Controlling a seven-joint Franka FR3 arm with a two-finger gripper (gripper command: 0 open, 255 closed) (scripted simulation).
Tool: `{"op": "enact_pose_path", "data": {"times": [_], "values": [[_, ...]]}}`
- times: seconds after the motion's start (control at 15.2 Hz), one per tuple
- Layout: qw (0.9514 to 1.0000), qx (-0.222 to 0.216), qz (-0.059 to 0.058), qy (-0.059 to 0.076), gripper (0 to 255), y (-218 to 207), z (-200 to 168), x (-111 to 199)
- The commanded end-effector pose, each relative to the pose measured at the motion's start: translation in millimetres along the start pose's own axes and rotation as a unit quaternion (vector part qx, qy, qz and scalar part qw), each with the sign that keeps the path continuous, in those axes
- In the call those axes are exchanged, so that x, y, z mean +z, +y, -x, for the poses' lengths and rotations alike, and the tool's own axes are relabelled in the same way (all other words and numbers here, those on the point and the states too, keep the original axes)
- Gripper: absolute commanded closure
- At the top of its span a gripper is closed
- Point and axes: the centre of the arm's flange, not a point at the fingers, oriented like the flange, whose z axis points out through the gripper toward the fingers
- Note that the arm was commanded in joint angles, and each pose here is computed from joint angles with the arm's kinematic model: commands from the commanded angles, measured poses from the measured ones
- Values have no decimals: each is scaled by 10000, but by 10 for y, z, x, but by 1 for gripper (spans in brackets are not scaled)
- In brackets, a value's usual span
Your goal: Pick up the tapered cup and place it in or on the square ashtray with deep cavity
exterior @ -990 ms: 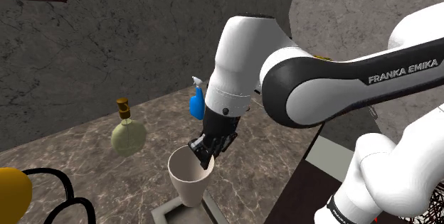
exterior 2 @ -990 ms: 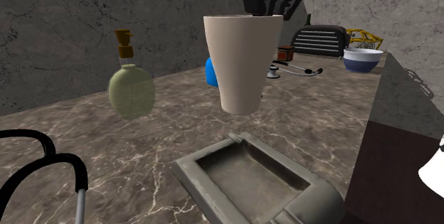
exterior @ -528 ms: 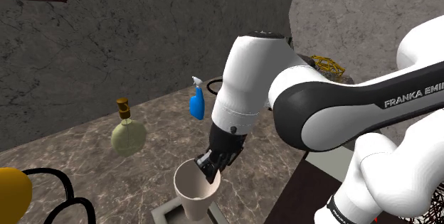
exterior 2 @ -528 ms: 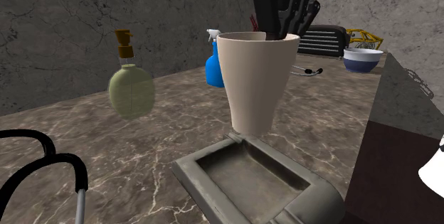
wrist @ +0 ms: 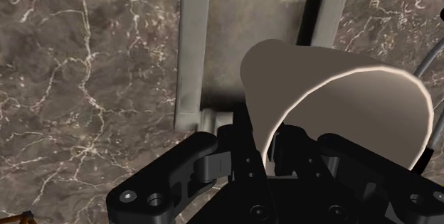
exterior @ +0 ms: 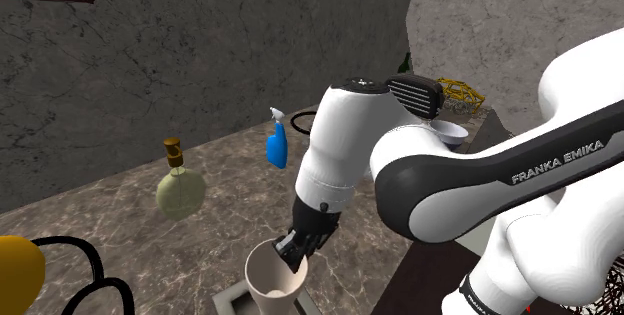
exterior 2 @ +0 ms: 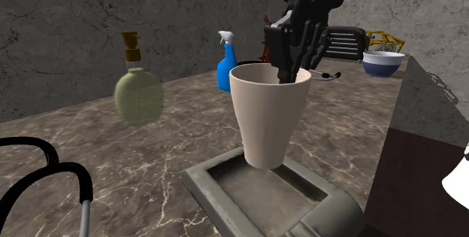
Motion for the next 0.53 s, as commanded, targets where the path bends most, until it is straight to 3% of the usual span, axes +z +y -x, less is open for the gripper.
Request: {"op": "enact_pose_path", "data": {"times": [0.0,0.46], "values": [[10000,0,-4,3,255,20,4,101],[10000,0,-4,3,255,62,27,407]]}}
